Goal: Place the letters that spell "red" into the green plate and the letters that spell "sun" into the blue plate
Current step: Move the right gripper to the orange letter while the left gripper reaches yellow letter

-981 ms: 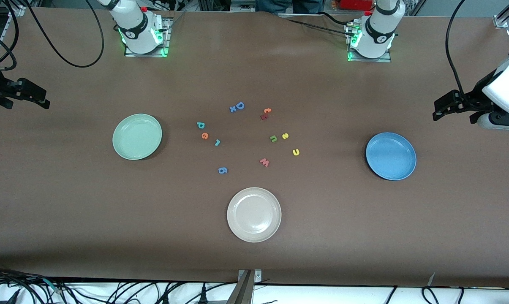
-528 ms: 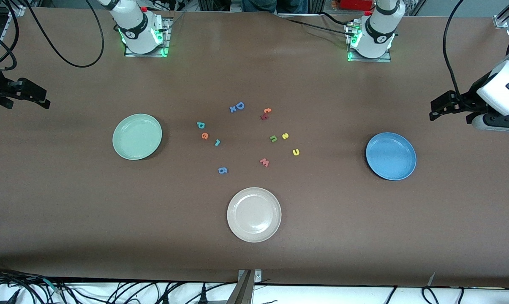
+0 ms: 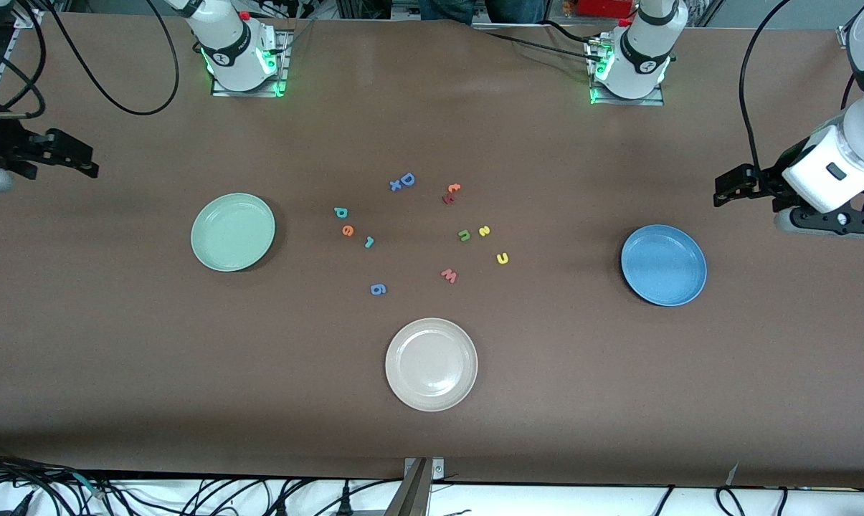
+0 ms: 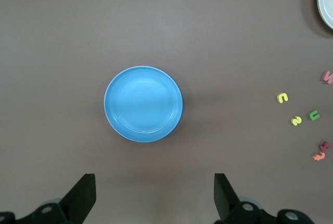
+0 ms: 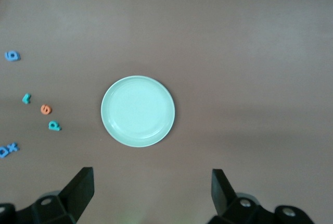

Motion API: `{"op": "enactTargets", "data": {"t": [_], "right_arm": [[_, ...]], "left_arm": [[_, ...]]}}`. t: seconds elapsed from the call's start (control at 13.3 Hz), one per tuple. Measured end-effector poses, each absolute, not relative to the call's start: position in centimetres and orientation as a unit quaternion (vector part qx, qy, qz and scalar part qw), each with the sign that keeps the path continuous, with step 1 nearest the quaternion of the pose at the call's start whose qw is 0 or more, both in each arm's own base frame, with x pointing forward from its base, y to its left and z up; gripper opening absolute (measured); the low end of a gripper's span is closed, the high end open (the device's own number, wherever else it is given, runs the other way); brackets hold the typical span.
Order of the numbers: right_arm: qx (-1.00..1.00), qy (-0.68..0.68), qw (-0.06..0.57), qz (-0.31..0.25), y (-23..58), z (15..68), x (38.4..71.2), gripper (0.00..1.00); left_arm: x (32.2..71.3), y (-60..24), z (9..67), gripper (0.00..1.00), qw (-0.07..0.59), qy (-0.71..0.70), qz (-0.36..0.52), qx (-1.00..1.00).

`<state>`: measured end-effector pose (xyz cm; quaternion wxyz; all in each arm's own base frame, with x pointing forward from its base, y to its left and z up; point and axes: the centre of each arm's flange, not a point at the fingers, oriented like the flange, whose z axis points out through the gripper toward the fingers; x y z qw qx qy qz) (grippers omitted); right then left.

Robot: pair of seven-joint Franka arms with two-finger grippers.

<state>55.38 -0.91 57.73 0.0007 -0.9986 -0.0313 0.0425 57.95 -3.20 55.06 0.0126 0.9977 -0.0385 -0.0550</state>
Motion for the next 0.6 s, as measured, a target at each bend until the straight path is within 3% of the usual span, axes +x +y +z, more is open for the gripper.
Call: {"op": "enactTargets", "data": {"t": [0.3, 0.6], "right_arm": [[-0.992, -0.088, -0.006, 0.095, 6.7, 51.2, 57.5, 1.00], [-0.995, -0.068, -0.007, 0.079, 12.0, 44.5, 58.3, 1.00]], "left_arm": [[59.2, -6.8, 50.6, 1.00, 0.014, -0.067, -0.063, 0.996], [59.5, -12.1, 44.3, 1.00, 0.045, -0.042, -0.062, 0.996]]}}
